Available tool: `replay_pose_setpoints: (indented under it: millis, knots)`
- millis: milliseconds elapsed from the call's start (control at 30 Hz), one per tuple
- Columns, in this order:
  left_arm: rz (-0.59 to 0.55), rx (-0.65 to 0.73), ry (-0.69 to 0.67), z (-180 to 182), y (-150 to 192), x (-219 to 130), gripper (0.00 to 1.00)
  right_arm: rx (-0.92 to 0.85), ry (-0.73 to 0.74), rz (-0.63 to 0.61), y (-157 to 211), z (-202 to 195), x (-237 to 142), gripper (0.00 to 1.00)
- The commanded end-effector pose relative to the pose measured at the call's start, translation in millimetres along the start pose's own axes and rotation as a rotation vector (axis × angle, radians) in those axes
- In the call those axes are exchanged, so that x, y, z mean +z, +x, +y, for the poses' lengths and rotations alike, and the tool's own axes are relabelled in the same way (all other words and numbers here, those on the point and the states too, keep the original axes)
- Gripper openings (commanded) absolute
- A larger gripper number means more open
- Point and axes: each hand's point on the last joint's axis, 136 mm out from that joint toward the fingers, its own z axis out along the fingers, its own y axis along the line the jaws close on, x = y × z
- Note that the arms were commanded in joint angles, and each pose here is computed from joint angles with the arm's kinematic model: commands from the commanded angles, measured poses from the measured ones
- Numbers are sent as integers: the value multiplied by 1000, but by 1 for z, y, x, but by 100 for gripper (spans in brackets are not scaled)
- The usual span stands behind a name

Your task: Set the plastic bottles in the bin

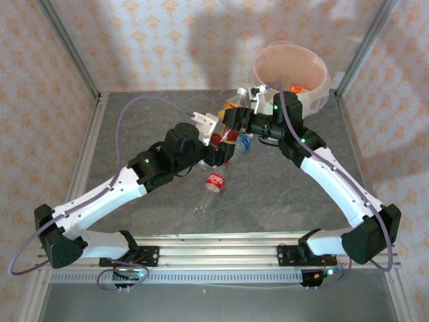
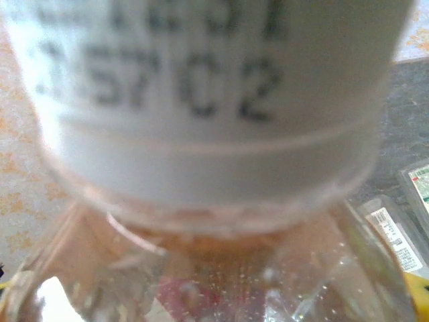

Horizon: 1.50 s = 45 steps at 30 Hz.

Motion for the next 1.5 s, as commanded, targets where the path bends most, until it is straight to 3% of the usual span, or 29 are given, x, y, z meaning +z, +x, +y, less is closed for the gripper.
replay_pose_setpoints:
  millis: [0, 100, 333, 533, 833, 933, 1033, 1267, 1467]
  knots:
    - [-9, -37, -63, 15, -2, -3, 90, -3, 101, -67, -18, -7, -10, 44]
    - [-49, -89, -112, 30, -3, -7, 100, 22, 235, -112, -27, -31, -23, 44]
    - [-173, -257, -386, 99, 3, -41, 100, 20, 364, -226, -69, -55, -64, 43]
    - [-226, -395, -613, 149, 32, -77, 100, -51, 399, -312, -115, -58, -82, 43]
    - [-251, -489, -766, 180, 65, -112, 100, -71, 525, -466, -203, -105, -109, 43]
    - [-258, -493, -779, 183, 68, -120, 100, 24, 579, -553, -233, -140, -127, 43]
    - [-270, -502, -797, 186, 72, -129, 100, 187, 537, -635, -255, -174, -130, 43]
    - [-314, -550, -831, 194, 87, -146, 100, 544, 497, -655, -265, -247, -88, 53]
    - [-338, -573, -839, 197, 98, -157, 100, 632, 599, -881, -272, -276, -92, 58]
